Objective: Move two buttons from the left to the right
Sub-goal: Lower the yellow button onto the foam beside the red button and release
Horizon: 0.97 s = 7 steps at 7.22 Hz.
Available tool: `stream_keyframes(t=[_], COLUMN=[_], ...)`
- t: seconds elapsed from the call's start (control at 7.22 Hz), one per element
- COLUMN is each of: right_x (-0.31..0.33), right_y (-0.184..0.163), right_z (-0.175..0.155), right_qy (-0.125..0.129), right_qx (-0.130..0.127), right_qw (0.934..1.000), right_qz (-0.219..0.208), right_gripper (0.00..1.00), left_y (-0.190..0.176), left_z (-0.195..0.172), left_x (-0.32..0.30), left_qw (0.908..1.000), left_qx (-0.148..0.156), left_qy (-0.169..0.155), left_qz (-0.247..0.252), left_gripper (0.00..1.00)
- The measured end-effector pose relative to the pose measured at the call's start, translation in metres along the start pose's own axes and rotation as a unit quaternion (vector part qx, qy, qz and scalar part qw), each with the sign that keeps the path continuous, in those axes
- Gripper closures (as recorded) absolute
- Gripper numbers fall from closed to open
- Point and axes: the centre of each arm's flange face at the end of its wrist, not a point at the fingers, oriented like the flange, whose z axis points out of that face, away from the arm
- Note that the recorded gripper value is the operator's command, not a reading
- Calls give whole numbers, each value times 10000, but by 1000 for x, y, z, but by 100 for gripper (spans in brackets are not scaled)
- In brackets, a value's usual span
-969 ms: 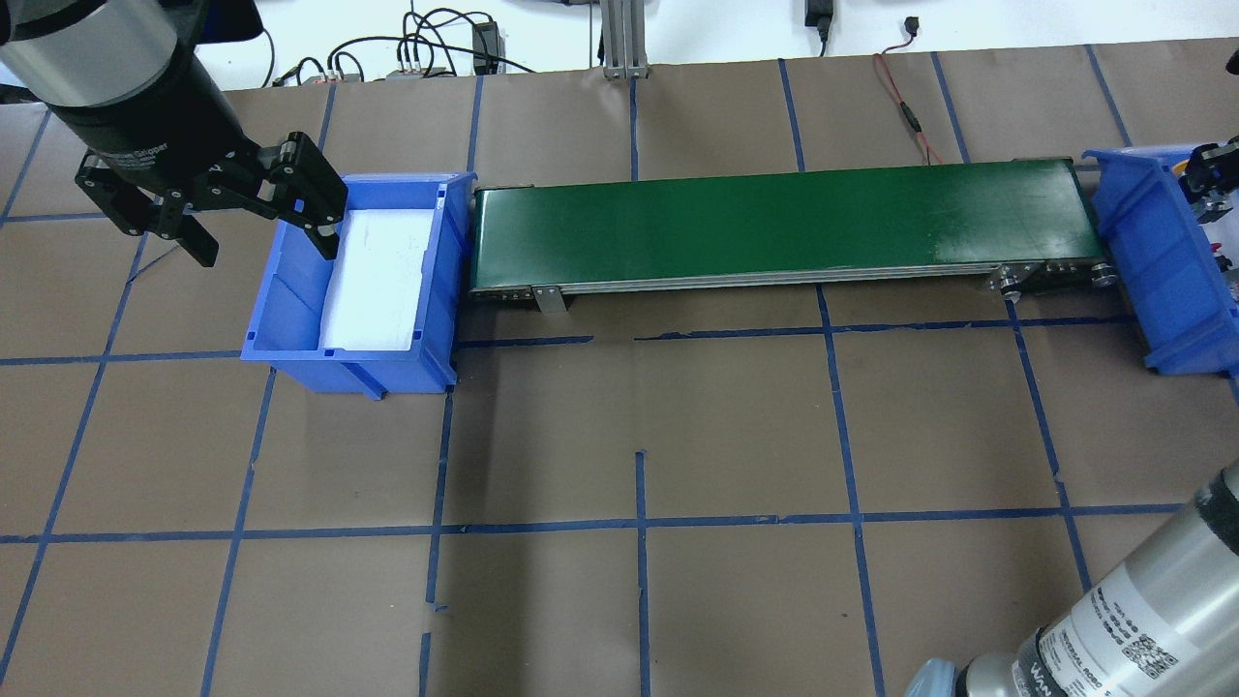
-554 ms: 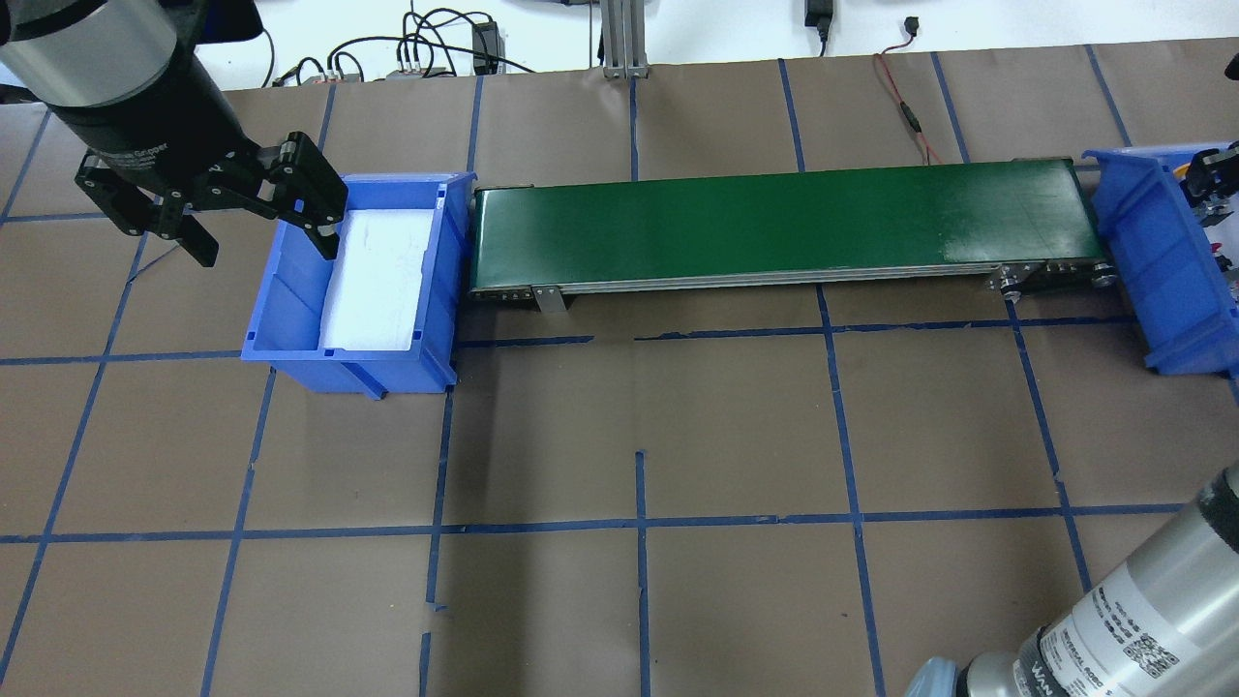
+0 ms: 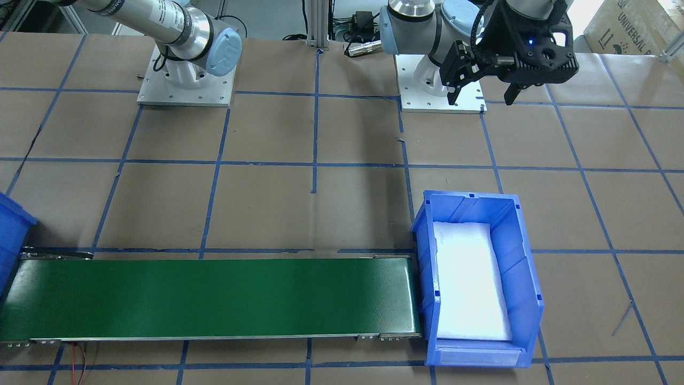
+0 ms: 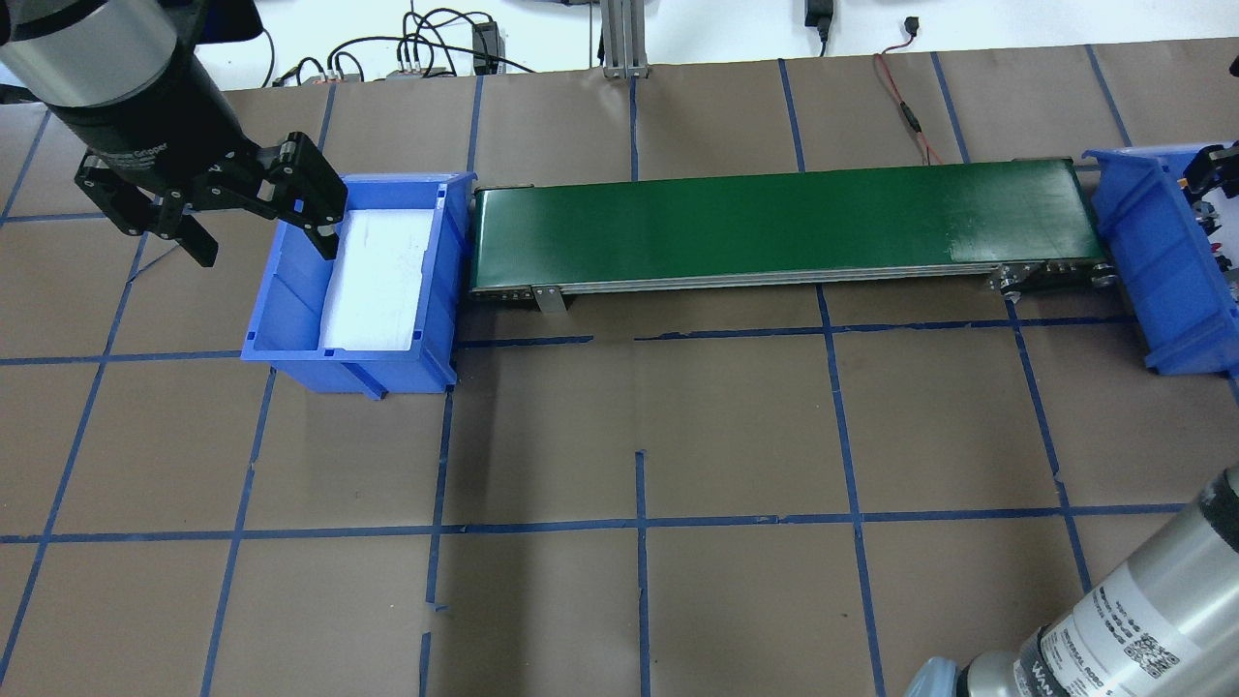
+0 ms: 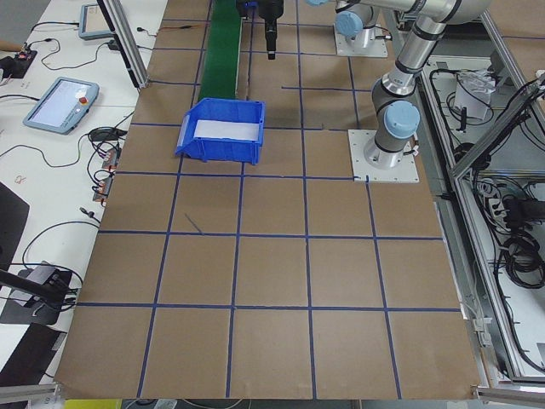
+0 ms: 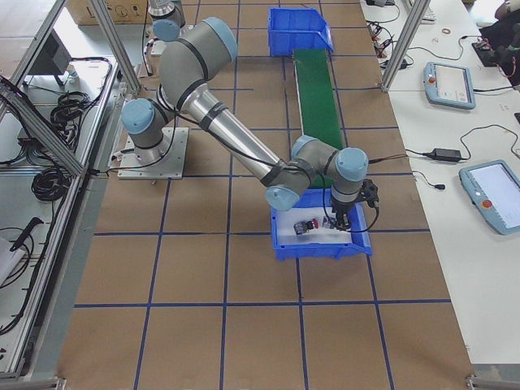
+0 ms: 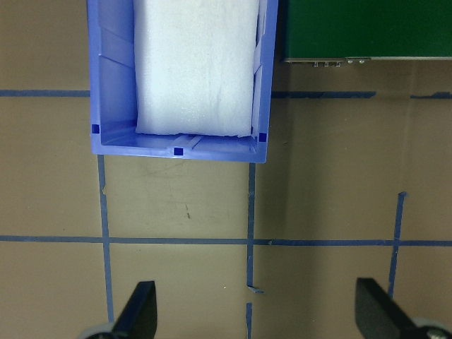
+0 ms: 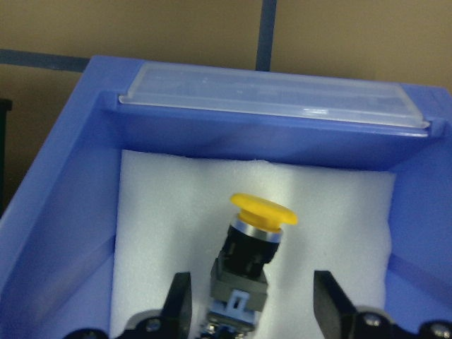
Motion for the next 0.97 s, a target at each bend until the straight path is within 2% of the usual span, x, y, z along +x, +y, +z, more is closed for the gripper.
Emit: stream_keyframes(t=[0.14, 0.55, 0.69, 0.97], right_x=[-1, -22, -31, -50], right_y=[0, 17, 25, 37], right_z=[-14, -102, -127, -169], right_qy=[45, 91, 67, 26], right_qx=[58, 114, 91, 57], right_qw=[10000, 9999, 9999, 9997], right_qz=[-1, 57, 97, 235], right_gripper=[23, 9, 1, 0], left_y=[0, 0, 0, 0], left_z=[0, 0, 0, 0], left_x=[0, 0, 0, 0], left_qw=[10000, 10000, 10000, 10000], left_qx=[0, 1, 1, 1], left_qy=[0, 0, 0, 0], left_qz=[0, 0, 0, 0], left_gripper=[0, 0, 0, 0])
